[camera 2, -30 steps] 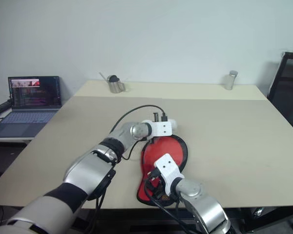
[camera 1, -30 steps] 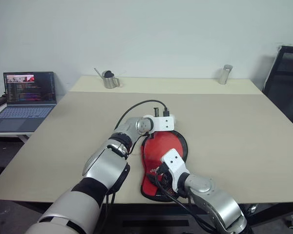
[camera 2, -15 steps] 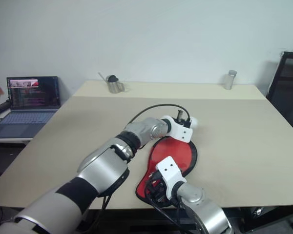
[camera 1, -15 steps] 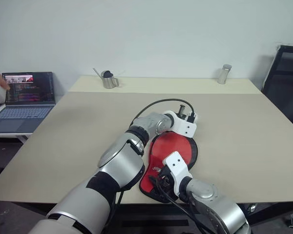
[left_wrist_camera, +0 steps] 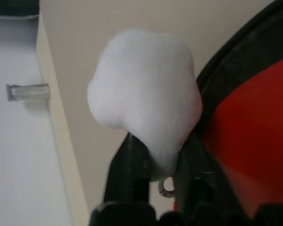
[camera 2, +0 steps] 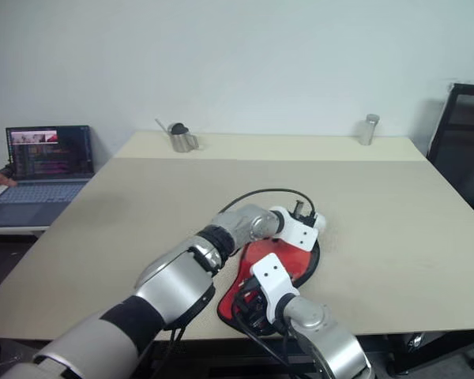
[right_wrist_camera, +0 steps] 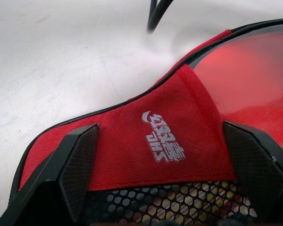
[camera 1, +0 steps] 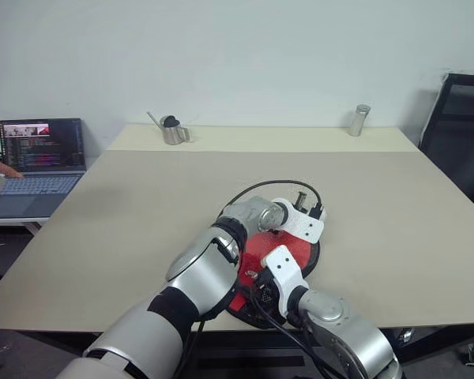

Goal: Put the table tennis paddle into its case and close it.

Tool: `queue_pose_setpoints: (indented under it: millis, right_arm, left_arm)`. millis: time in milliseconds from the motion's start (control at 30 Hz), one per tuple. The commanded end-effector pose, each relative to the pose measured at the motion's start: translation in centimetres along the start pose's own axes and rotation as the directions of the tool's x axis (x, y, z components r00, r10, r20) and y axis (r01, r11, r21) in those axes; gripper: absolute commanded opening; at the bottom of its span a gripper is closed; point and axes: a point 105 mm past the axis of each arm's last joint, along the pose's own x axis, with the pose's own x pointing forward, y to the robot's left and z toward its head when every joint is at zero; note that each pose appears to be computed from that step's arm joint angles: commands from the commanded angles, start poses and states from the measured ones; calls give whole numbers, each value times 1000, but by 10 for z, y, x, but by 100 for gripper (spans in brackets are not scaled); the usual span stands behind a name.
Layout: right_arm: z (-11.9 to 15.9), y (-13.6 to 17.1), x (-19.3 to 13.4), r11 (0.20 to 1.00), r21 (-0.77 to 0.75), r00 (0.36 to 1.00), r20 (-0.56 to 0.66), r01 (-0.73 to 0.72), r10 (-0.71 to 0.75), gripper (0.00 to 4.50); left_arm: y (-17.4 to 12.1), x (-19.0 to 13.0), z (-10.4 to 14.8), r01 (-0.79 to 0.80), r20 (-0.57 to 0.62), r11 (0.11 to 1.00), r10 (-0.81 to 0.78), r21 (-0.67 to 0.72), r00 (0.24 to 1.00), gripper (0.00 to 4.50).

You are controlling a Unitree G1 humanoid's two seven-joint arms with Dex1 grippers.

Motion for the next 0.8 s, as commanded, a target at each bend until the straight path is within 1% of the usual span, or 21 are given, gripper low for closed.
queue_pose_setpoints:
  millis: [33, 100, 133, 167, 200, 267, 333, 400, 533, 567, 600, 667, 700, 733, 800]
  right_arm:
    - [-32, 21, 9, 994, 42, 985, -134, -103, 107, 450]
    - [-31, 19, 10, 994, 36, 985, -132, -105, 109, 450]
    - [-30, 18, 11, 994, 32, 986, -130, -106, 109, 450]
    - [-29, 16, 12, 994, 29, 986, -127, -106, 109, 450]
    - [-28, 14, 13, 994, 24, 986, -125, -105, 107, 450]
    - [-26, 8, 15, 995, 15, 987, -121, -102, 103, 450]
    - [-24, 2, 16, 995, 5, 989, -115, -98, 98, 450]
    - [-23, -3, 17, 995, -4, 989, -110, -97, 96, 450]
    - [-17, -12, 15, 995, -11, 991, -95, -96, 95, 450]
    - [-15, -14, 13, 995, -11, 991, -90, -99, 97, 450]
    - [-10, -17, 9, 995, -14, 992, -77, -101, 100, 450]
    - [-2, -22, 2, 995, -19, 993, -59, -102, 100, 450]
    - [2, -25, -2, 995, -22, 994, -48, -99, 97, 450]
    - [8, -29, -6, 995, -22, 995, -33, -93, 92, 450]
    - [21, -35, -17, 995, -24, 995, 3, -99, 100, 450]
  left_arm:
    - [26, -6, 6, -81, 36, 996, 82, -34, 996, 216]
    - [30, -9, 4, -89, 42, 994, 92, -60, 995, 284]
    - [32, -11, 3, -88, 52, 991, 94, -98, 994, 318]
    - [34, -13, 2, -80, 64, 986, 90, -144, 994, 318]
    - [35, -17, -2, -77, 67, 987, 87, -141, 994, 318]
    - [38, -24, -10, -84, 77, 970, 104, -227, 992, 318]
    - [36, -32, -23, -77, 68, 966, 96, -245, 993, 318]
    - [32, -39, -37, -76, 41, 961, 90, -265, 995, 318]
    - [29, -62, -71, -125, -18, 935, 126, -332, 992, 318]
    - [30, -68, -77, -143, -26, 923, 143, -358, 989, 318]
    - [30, -77, -84, -159, -15, 895, 168, -416, 986, 318]
    - [32, -90, -93, -173, 20, 827, 217, -535, 976, 318]
    - [31, -96, -94, -147, 59, 790, 226, -595, 972, 318]
    - [28, -102, -94, -104, 117, 755, 233, -648, 965, 318]
    - [17, -119, -93, 47, 266, 662, 234, -748, 935, 318]
